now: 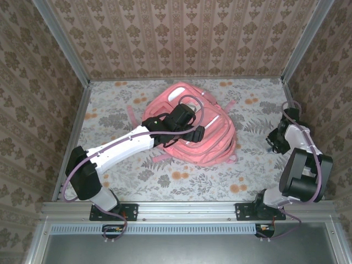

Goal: Pack books, pencil case, and school supplies into a backpack

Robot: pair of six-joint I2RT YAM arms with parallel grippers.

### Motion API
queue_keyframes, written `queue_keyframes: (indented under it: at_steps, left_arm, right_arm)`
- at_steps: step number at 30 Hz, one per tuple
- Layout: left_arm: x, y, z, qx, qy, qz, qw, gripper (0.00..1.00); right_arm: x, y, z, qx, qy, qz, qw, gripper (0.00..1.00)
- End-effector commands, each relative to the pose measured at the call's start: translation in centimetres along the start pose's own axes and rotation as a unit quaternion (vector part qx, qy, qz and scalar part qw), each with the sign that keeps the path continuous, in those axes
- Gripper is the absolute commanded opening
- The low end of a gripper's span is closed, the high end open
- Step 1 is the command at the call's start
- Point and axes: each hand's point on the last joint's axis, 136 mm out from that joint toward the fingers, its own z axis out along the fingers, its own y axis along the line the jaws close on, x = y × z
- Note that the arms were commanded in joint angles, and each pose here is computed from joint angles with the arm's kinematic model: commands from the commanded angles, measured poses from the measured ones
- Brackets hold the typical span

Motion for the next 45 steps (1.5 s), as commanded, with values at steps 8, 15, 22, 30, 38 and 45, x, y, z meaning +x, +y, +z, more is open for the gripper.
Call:
queue_keyframes:
  at_steps: [8,15,22,30,38,45]
  left_arm:
    - [0.2,-3.6,4.9,-0.007,0.040,0.155,0.987,0.69]
    - [0.7,-5.1,7.6,-0.022,0.058,0.228,0.972,0.61]
    - [1.8,-3.9,9.3,-0.073,0.078,0.252,0.962,0.21]
    - [-3.8,-1.5,4.7,-0.154,-0.010,0.221,0.963,0.00]
    - [-10.6,1.0,-2.4,-0.150,-0.106,0.135,0.974,0.00]
    - [-14.7,4.8,-6.0,-0.103,-0.154,0.021,0.983,0.00]
  right_arm:
    - [3.0,5.6,-5.7,-0.112,-0.019,-0.059,0.992,0.09]
    - [5.3,6.5,-6.4,-0.140,-0.001,-0.076,0.987,0.09]
    - [6.4,7.2,-7.2,-0.169,0.005,-0.090,0.981,0.10]
    - [7.6,10.7,-9.5,-0.251,0.007,-0.115,0.961,0.11]
    - [9.8,15.2,-11.2,-0.333,0.019,-0.154,0.930,0.11]
    - [13.3,18.7,-11.8,-0.396,0.058,-0.176,0.900,0.11]
